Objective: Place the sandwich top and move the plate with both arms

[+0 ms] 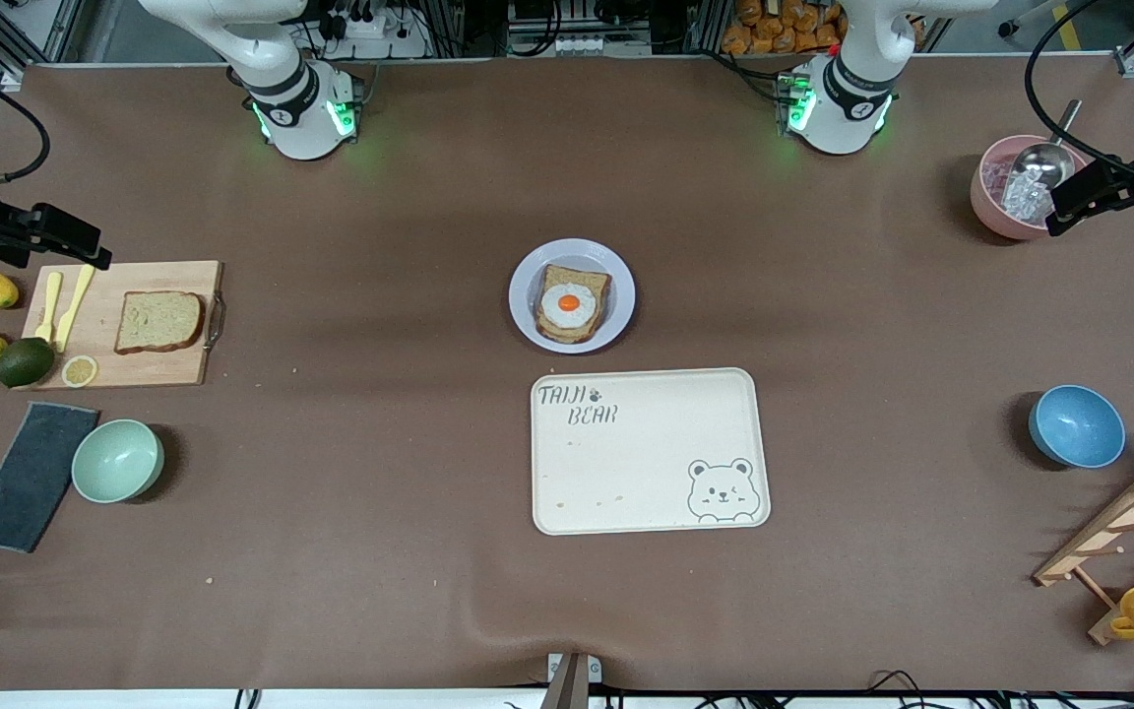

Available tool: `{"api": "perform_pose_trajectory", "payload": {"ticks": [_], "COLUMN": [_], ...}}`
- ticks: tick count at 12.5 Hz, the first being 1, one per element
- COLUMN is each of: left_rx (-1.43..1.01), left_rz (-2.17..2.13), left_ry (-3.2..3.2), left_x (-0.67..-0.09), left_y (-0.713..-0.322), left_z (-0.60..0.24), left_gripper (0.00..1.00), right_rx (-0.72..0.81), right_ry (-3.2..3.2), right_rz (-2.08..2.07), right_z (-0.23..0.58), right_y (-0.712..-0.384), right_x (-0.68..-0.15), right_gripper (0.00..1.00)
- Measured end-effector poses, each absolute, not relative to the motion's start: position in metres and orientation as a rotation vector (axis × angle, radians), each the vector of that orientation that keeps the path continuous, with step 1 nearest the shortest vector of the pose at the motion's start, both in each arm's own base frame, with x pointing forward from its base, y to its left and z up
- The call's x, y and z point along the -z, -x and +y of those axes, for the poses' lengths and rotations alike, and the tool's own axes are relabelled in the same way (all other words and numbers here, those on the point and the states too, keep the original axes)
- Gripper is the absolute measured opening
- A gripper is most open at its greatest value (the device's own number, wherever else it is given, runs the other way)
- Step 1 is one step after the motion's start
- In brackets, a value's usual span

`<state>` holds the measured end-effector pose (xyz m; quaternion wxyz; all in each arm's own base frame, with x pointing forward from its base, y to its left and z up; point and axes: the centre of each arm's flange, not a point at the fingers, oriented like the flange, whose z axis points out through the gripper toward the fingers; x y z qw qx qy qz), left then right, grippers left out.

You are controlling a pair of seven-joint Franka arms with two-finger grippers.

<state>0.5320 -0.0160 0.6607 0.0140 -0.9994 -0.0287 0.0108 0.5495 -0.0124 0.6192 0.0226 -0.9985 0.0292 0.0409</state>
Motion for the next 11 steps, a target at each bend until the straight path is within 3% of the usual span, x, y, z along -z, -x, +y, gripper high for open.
{"api": "perform_pose_trajectory", "payload": {"ticks": [11], "left_rx": [-0.026], "left_rz": [-0.063], "left_ry": [3.110], "left_x": [-0.654], "left_y": [-0.540], "left_z": [-0.026], "left_gripper": [1.00], "right_rx": [-0.137], "right_ry": [3.092], "right_rz": [0.092], "right_z": [-0.013], "right_y": [-0.549], "right_x": [-0.619], "right_gripper": [1.00]}}
